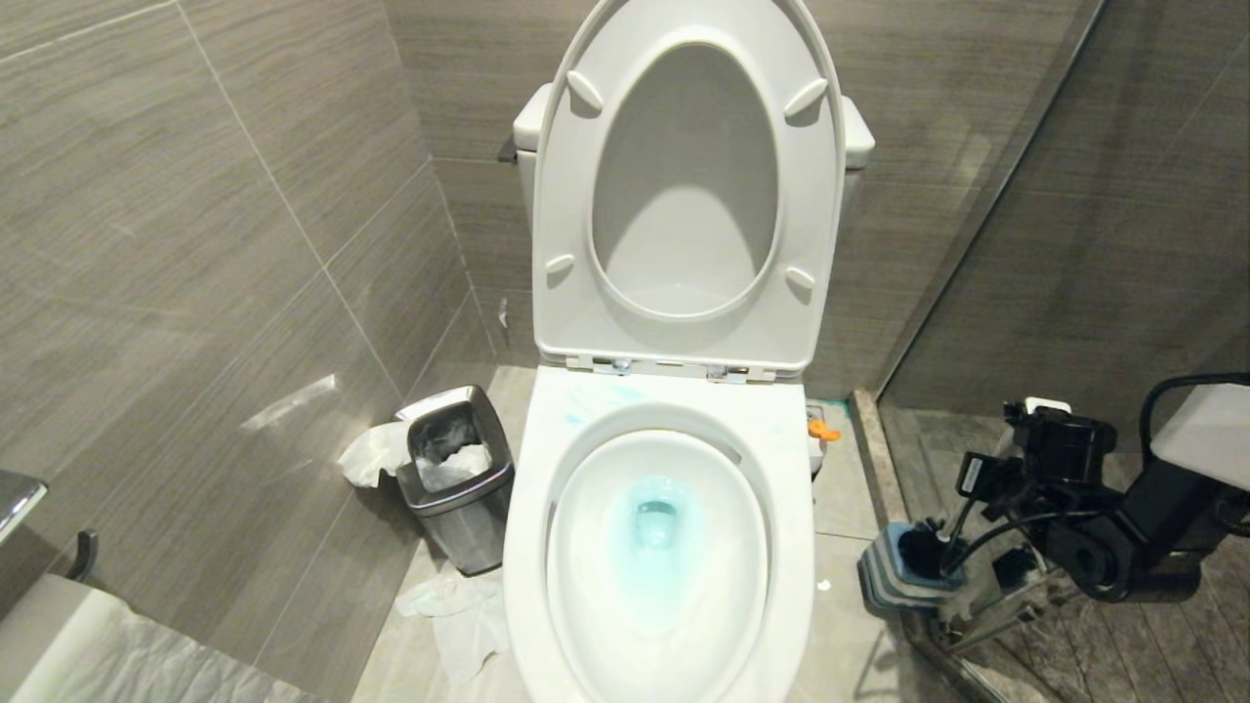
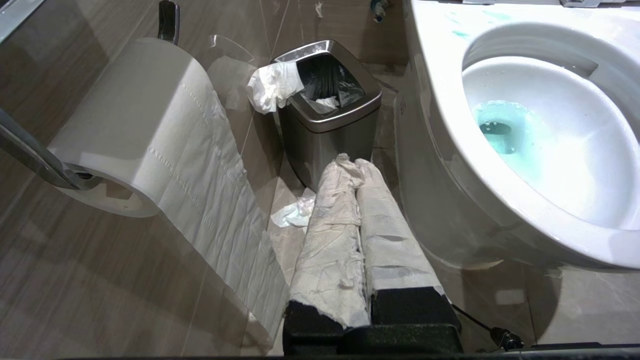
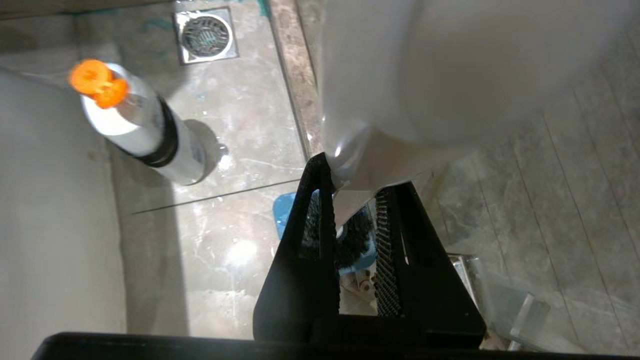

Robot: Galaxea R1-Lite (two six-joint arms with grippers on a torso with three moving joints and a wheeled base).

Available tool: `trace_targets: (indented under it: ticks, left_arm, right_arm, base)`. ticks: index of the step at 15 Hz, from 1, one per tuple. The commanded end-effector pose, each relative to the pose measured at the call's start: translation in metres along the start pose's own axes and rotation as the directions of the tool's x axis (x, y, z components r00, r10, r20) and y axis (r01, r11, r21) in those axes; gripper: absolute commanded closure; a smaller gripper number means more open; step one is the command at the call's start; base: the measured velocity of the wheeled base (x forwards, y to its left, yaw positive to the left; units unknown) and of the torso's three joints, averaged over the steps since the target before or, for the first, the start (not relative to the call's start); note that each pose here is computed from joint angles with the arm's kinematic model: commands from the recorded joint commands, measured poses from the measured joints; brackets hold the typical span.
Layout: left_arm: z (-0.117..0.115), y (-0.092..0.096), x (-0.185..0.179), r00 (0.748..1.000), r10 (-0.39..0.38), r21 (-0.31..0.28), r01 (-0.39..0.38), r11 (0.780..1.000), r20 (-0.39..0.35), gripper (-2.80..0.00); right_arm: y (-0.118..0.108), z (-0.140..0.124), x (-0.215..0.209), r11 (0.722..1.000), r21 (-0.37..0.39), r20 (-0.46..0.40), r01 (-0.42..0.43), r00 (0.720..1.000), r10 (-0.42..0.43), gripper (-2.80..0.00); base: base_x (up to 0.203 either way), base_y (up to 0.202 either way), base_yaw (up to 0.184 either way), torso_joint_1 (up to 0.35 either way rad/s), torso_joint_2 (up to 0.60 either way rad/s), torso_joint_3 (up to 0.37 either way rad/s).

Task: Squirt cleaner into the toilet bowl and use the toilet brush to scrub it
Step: Put the toilet brush back

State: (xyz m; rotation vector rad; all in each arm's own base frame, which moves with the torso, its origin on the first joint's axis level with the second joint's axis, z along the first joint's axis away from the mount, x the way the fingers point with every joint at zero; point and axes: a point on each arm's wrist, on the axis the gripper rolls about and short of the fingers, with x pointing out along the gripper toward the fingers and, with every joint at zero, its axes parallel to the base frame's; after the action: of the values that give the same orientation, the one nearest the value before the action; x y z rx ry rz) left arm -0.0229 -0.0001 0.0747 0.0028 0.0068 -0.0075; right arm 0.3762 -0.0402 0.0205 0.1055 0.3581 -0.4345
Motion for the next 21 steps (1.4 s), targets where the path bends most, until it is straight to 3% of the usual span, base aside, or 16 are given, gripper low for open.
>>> trace_targets:
  ticks: [1, 7, 11, 12, 19, 21]
  left_arm:
    - [0.000, 0.000, 0.000, 1.000, 0.001, 0.000, -0.001, 1.000, -0.002, 0.00]
    - [0.000, 0.000, 0.000, 1.000, 0.001, 0.000, -0.001, 1.000, -0.002, 0.00]
    - [0.000, 0.000, 0.000, 1.000, 0.000, 0.000, 0.000, 1.000, -0.002, 0.00]
    - [0.000, 0.000, 0.000, 1.000, 0.001, 0.000, -0.001, 1.000, -0.002, 0.00]
    - [0.000, 0.000, 0.000, 1.000, 0.001, 0.000, -0.001, 1.000, -0.002, 0.00]
    - [0.000, 0.000, 0.000, 1.000, 0.000, 0.000, 0.000, 1.000, -0.002, 0.00]
  right_arm:
    - [-0.005, -0.023, 0.012, 1.000, -0.009, -0.039, 0.022, 0.999, -0.022, 0.00]
    - [-0.009, -0.061, 0.026, 1.000, -0.013, -0.041, 0.027, 0.999, -0.027, 0.00]
    - [-0.010, -0.065, 0.026, 1.000, -0.012, -0.030, 0.025, 0.999, -0.025, 0.00]
    - [-0.010, -0.065, 0.026, 1.000, -0.012, -0.029, 0.025, 0.999, -0.025, -2.80]
    - [-0.013, -0.054, 0.014, 1.000, -0.025, -0.014, 0.019, 1.000, -0.019, -2.80]
    - [-0.017, -0.050, -0.003, 0.999, -0.030, -0.038, -0.016, 0.999, 0.015, -2.80]
  base:
    - [0.000, 0.000, 0.000, 0.000, 0.00, 0.000]
    - [0.000, 0.000, 0.000, 0.000, 0.00, 0.000]
    - [0.000, 0.000, 0.000, 0.000, 0.00, 0.000]
    - [0.000, 0.000, 0.000, 0.000, 0.00, 0.000]
    - [0.000, 0.000, 0.000, 0.000, 0.00, 0.000]
    - [0.000, 0.000, 0.000, 0.000, 0.00, 0.000]
